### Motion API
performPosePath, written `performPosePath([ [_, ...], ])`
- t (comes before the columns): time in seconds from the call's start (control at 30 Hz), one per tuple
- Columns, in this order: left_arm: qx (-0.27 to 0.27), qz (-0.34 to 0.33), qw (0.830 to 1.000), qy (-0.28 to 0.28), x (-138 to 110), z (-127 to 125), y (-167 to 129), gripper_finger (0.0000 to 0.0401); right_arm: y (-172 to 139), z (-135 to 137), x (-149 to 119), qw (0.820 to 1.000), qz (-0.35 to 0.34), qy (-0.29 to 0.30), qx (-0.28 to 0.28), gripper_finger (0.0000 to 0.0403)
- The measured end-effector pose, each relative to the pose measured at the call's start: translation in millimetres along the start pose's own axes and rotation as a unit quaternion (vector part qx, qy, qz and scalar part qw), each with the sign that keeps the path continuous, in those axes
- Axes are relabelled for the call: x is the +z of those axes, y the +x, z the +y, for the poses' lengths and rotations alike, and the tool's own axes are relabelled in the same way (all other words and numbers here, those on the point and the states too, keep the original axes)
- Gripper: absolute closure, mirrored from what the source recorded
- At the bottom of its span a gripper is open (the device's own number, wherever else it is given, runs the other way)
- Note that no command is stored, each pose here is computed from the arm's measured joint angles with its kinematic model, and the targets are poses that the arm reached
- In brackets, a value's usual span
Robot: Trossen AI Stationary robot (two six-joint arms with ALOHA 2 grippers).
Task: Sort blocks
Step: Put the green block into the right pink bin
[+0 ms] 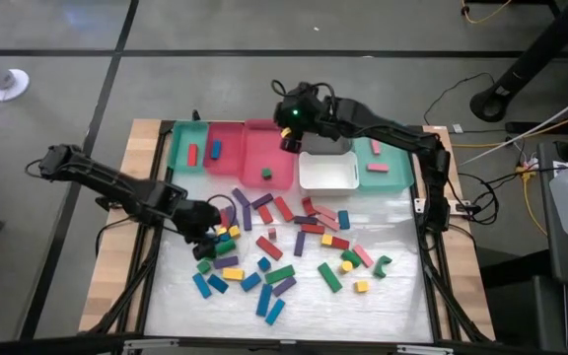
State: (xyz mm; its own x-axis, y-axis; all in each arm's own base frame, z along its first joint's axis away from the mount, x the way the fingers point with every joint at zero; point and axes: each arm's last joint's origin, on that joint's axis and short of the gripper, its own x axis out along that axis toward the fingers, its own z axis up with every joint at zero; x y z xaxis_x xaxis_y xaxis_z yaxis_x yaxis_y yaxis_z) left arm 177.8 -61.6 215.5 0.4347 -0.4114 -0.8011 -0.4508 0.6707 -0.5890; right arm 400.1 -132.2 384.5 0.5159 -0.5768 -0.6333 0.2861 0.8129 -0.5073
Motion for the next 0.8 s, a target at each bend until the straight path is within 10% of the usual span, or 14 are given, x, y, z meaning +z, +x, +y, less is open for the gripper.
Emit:
performPosePath([
  [0.33, 0.028, -0.058, 0.997, 0.034, -5.6, -12.5, 17.2, 0.0194, 15.4, -38.9, -47.7, 0.985, 0.148, 0.064, 0.062, 0.0192],
  [0.8, 0.177, -0.074, 0.979, 0.065, 1.5, 2.7, 63.1, 0.0194, 25.4, -70.6, -70.7, 0.972, 0.176, 0.124, 0.089, 0.0192],
])
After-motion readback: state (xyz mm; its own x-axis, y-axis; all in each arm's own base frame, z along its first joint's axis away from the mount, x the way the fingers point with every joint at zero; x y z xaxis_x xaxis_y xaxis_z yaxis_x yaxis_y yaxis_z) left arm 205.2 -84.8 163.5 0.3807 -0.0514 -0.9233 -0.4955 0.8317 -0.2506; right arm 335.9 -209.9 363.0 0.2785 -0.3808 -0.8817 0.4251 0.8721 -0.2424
